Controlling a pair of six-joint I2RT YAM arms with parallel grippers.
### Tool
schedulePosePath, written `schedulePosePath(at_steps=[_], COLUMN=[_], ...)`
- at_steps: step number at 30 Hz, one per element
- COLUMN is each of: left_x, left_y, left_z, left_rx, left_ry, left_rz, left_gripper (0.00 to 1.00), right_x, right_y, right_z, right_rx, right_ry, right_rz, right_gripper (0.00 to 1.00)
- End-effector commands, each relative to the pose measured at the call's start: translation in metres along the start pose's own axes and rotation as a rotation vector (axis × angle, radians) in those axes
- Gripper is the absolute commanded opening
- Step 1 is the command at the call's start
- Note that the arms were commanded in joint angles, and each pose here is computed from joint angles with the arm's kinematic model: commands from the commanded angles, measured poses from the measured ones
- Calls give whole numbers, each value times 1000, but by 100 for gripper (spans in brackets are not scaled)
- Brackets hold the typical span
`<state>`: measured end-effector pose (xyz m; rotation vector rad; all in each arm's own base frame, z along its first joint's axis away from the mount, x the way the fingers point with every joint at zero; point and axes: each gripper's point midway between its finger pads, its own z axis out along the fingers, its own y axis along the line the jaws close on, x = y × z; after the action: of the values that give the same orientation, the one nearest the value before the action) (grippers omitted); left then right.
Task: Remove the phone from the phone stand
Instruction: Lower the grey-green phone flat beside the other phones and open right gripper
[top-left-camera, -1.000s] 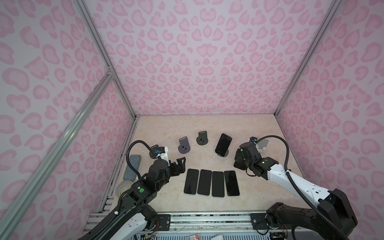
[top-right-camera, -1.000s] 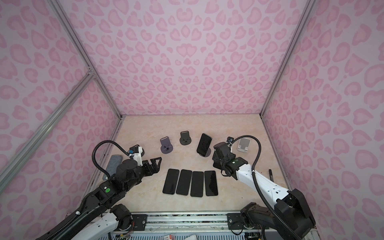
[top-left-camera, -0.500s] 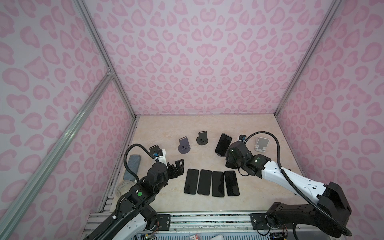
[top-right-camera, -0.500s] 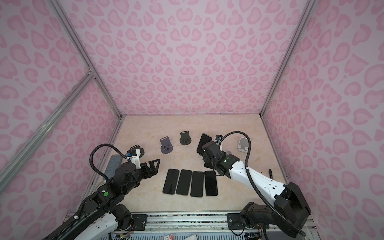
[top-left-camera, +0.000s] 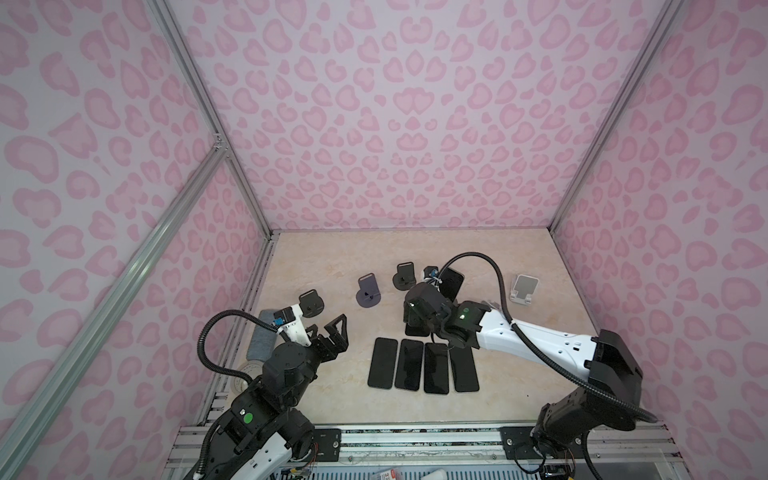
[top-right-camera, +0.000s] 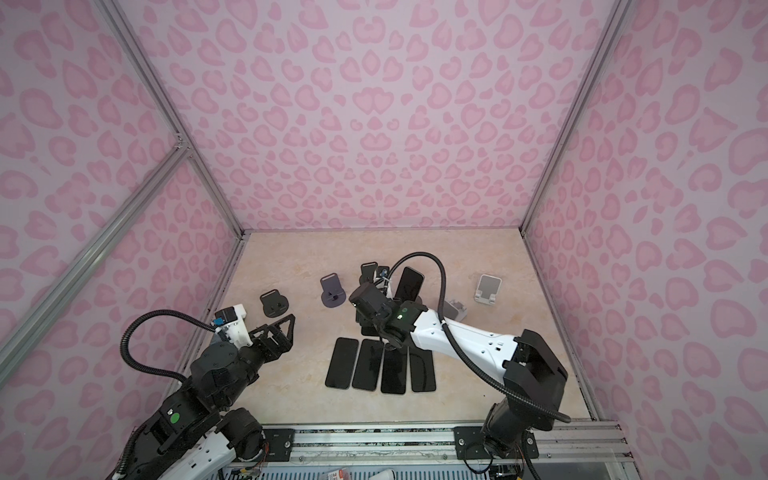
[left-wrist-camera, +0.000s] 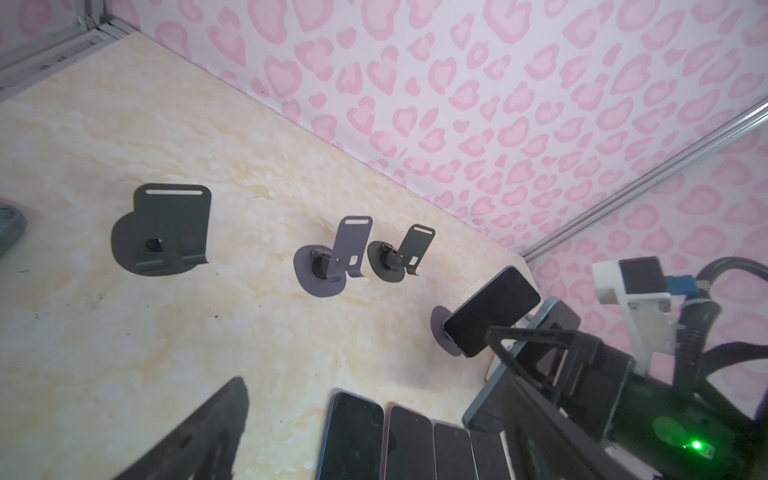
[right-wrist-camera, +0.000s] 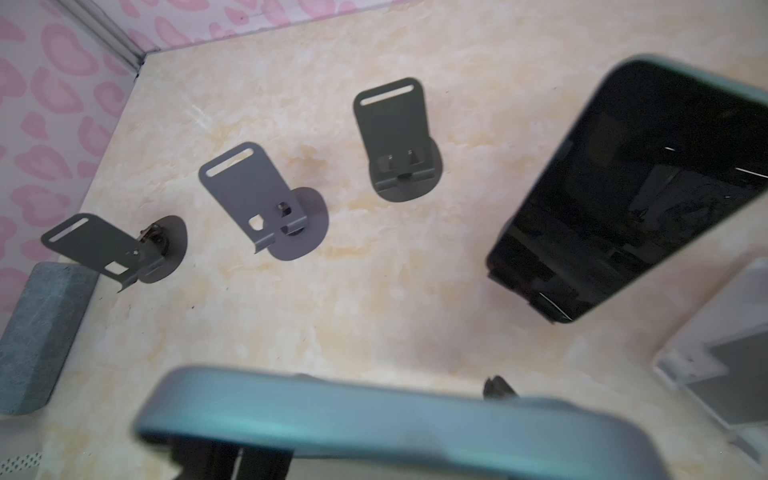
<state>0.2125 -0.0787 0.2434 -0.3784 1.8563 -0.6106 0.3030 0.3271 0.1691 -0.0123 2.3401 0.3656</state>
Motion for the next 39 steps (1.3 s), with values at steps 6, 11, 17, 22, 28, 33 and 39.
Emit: schedulePosePath(at_steps=[6,11,17,22,28,33,39], left_x=[-23,-30,-32,-33,-31,-28,-28], left_y=[17,17,19,19,19,21,22], left_z=[-21,-32,-42,-46,-44,-42,-42], left_rx=[-76,-70,-42,-22,-24,-25,-19], left_ry=[-89,-97,-111,-130,-124,-118,-133], left_rz=[-6,-8,-45,-71,-69,-73,-85], left_gripper=[97,97,98,99,100,99,99], right_x=[29,65,116,139,157,169,179], right_y=[100,140,160,153,141,129,122], right_z=[37,61,82,91,102,112,119], right_rx=[-181,-205,-159,-99,-6,54,83], right_ry=[50,139,231,271,293,303,325], right_rz=[81,103,53,48,48,55,69], right_gripper=[57,57,55,56,60,60,62])
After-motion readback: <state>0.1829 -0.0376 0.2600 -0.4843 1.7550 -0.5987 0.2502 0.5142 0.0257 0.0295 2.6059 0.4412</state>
